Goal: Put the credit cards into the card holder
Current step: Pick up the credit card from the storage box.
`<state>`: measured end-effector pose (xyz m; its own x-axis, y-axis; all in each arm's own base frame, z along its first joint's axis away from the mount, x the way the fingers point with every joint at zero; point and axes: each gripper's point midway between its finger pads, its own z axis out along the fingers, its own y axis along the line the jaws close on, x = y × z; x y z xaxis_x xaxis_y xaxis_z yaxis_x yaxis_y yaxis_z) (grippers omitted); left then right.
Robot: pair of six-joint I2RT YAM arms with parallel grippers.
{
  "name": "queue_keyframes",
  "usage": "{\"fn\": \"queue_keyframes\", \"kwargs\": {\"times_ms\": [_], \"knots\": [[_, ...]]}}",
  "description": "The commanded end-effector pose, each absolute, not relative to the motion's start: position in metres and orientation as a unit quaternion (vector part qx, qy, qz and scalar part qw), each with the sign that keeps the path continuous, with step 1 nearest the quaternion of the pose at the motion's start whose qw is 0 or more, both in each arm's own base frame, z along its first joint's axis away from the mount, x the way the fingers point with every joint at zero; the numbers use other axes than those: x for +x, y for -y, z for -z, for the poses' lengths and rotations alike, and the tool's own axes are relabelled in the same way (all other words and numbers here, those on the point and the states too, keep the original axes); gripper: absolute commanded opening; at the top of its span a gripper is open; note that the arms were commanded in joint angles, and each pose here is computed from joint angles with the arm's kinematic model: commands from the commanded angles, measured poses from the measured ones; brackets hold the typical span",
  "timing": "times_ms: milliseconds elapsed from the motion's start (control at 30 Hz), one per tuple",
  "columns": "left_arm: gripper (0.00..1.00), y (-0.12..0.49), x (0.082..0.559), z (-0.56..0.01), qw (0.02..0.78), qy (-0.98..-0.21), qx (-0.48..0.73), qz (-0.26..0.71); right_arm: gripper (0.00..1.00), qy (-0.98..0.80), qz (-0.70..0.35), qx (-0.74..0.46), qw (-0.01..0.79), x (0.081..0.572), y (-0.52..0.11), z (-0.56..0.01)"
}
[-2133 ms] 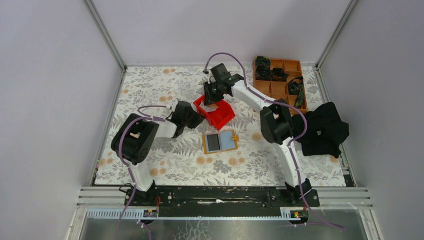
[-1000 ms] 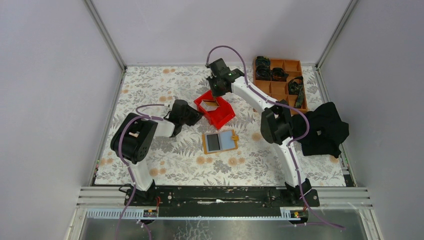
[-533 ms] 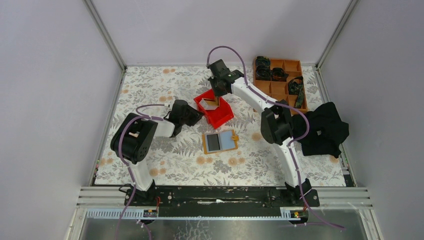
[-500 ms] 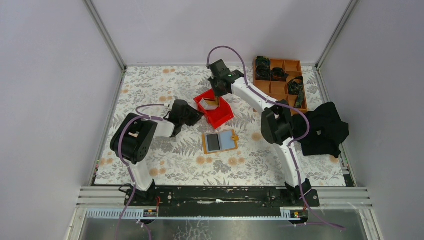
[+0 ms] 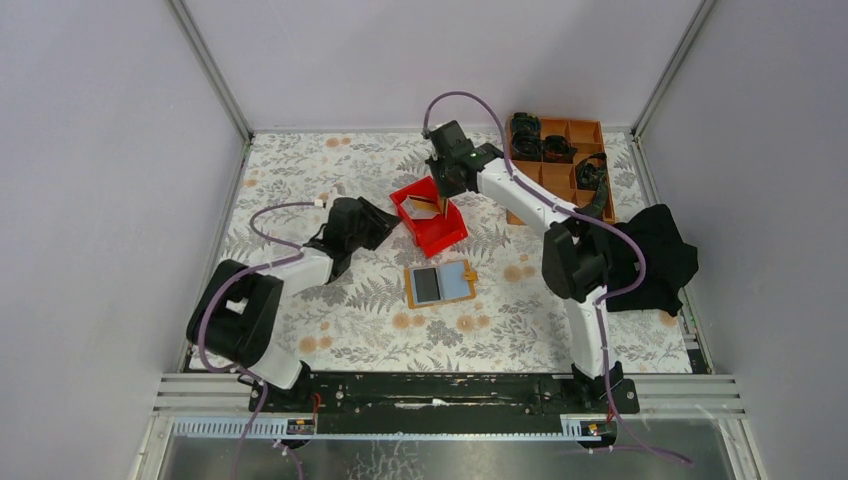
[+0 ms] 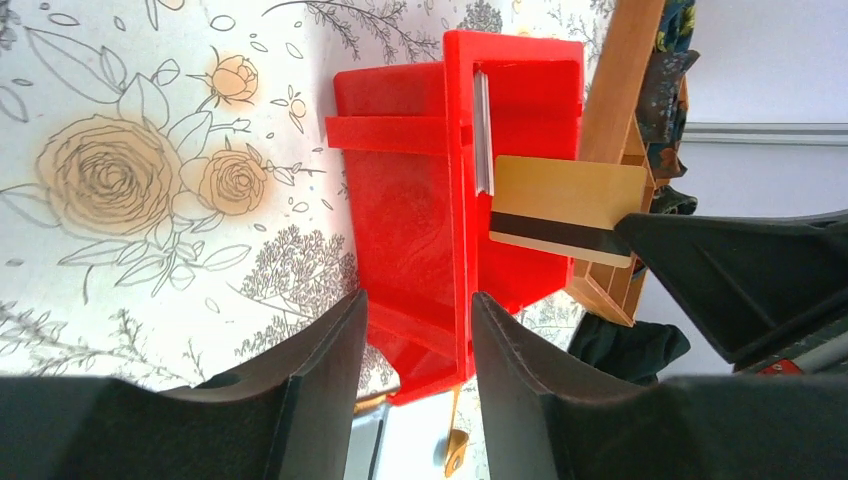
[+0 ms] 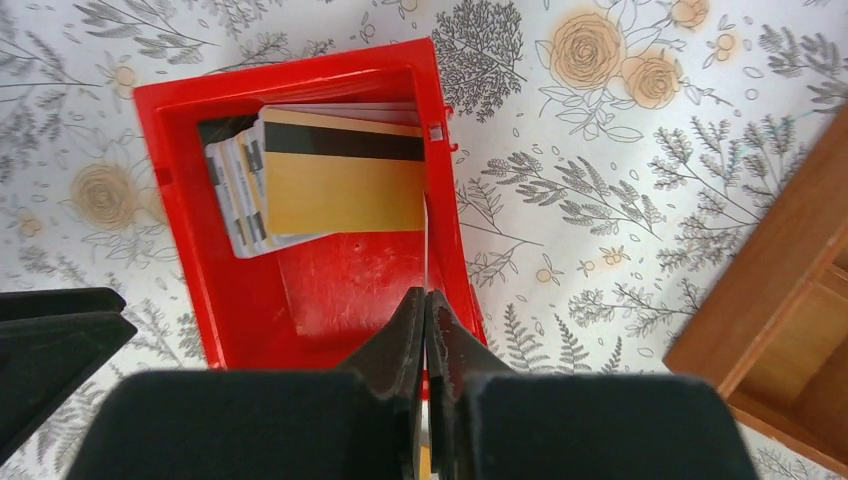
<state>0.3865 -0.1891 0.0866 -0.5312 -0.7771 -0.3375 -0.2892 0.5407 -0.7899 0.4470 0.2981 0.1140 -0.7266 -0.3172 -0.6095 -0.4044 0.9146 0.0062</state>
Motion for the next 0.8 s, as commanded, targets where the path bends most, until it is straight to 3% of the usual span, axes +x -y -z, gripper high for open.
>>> {"fn": "queue_keyframes", "kwargs": {"times_ms": [0,367,767], "knots": [[0.51,0.172,0.375,-0.097,0.374,-0.809,-0.321,0.32,0.0,-0.895,-0.102,-0.19,0.392,0.444,-0.303,-0.188],[0.56,0.193,0.353,-0.153,0.41,-0.816,-0.168,0.372,0.0,-0.881,-0.156,-0.212,0.393,0.399,-0.295,-0.238],[0.62,0.246,0.275,-0.199,0.343,-0.764,0.059,0.543,0.0,-0.861,-0.324,-0.251,0.301,0.268,-0.284,-0.251]]}}
